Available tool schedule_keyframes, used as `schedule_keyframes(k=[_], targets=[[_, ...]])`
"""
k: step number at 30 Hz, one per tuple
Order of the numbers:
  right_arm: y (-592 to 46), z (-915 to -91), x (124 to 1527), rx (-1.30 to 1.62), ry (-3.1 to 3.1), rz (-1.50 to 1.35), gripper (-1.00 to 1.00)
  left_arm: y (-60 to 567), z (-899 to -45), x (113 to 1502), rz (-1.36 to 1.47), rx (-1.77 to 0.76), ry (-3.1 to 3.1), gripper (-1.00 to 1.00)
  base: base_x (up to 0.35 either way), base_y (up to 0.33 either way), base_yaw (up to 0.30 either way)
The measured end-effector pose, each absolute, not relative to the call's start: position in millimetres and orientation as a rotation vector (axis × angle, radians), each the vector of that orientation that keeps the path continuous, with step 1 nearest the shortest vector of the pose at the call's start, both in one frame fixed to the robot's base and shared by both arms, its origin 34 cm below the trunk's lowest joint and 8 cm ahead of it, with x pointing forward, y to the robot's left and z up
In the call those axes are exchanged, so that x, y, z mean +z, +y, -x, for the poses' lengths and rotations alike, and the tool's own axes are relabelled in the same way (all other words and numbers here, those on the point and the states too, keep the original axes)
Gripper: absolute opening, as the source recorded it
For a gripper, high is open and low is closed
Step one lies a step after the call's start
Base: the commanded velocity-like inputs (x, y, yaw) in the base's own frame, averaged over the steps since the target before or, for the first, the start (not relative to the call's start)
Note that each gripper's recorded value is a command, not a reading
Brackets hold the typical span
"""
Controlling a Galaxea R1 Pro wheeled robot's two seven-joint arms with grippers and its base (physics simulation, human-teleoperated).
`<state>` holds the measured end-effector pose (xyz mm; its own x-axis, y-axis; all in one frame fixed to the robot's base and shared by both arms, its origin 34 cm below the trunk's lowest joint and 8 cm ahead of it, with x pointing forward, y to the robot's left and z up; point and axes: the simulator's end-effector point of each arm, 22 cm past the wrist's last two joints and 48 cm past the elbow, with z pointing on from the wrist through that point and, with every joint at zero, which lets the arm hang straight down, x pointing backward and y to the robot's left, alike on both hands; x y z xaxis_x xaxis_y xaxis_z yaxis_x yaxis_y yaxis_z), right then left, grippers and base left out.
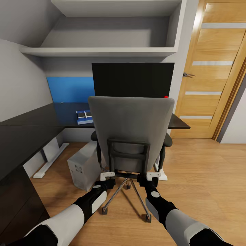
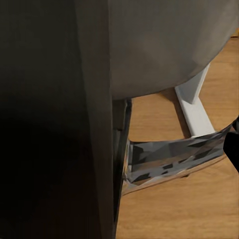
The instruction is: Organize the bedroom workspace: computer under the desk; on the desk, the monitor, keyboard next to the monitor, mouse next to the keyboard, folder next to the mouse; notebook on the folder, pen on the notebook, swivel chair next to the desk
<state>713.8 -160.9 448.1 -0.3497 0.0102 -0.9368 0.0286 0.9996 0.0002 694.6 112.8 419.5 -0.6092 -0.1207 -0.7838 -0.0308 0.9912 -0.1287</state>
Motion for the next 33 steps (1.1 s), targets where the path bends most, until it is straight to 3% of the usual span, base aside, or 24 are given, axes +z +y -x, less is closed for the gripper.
schedule_keyframes(k=[10, 33], targets=[[-161.4, -713.8, 447.9, -0.02, 1.929, -0.03, 1.0, 112.0, -694.6, 419.7, 0.104, -0.127, 2.224, 1.0, -0.122, -0.106, 0.0], [-152.2, -710.9, 443.0, -0.003, 1.935, 0.044, 1.0, 111.3, -694.3, 419.6, 0.102, -0.129, 2.224, 1.0, -0.003, -0.003, 0.0]])
